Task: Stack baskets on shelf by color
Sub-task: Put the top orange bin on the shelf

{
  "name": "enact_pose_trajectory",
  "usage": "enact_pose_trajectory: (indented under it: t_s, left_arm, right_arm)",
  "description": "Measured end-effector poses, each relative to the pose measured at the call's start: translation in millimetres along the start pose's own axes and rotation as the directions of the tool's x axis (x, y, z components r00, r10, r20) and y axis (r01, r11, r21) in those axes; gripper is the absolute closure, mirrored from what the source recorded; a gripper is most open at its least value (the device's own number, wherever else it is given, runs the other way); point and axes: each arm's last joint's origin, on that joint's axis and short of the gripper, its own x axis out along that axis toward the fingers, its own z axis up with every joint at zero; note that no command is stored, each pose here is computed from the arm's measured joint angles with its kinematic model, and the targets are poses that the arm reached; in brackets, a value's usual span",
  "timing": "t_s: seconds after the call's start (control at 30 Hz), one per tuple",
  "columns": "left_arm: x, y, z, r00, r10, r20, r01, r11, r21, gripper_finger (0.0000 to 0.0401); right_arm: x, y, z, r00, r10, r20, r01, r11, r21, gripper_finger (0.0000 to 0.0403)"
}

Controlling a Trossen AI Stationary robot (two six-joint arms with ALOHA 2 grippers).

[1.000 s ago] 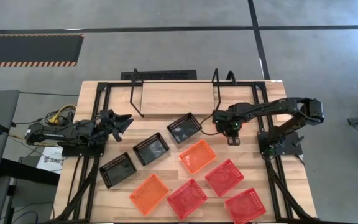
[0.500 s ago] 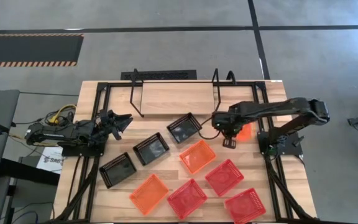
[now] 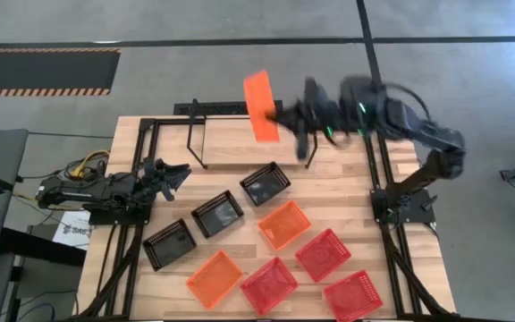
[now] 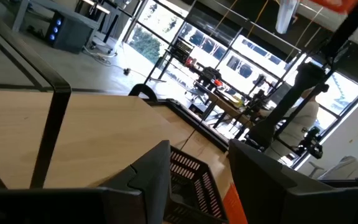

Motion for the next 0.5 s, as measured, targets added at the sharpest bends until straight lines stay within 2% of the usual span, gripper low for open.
enact_pose_trajectory:
  t_s: [0.1, 0.2, 0.27, 0.33, 0.4, 0.5]
  left_arm:
    - [0, 0, 0, 1.0, 0.0, 0.0, 0.0, 1.0, -0.024, 0.025]
    - [0, 0, 0, 1.0, 0.0, 0.0, 0.0, 0.999, -0.038, 0.025]
    - [0, 0, 0, 1.0, 0.0, 0.0, 0.0, 0.999, -0.05, 0.025]
    - [0, 0, 0, 1.0, 0.0, 0.0, 0.0, 0.998, -0.056, 0.025]
    - [0, 0, 0, 1.0, 0.0, 0.0, 0.0, 0.998, -0.057, 0.025]
    - [0, 0, 0, 1.0, 0.0, 0.0, 0.0, 0.998, -0.057, 0.025]
  right_arm:
    - [36, -36, -6, 0.993, -0.051, -0.107, 0.066, 0.987, 0.144, 0.04]
    - [75, -69, -31, 0.951, -0.137, -0.276, 0.199, 0.957, 0.211, 0.04]
    - [96, -82, -48, 0.907, -0.25, -0.339, 0.336, 0.915, 0.224, 0.04]
    - [112, -90, -63, 0.853, -0.364, -0.373, 0.468, 0.85, 0.241, 0.04]
    - [129, -95, -79, 0.818, -0.406, -0.408, 0.535, 0.798, 0.278, 0.04]
    - [152, -100, -109, 0.769, -0.408, -0.491, 0.592, 0.745, 0.307, 0.04]
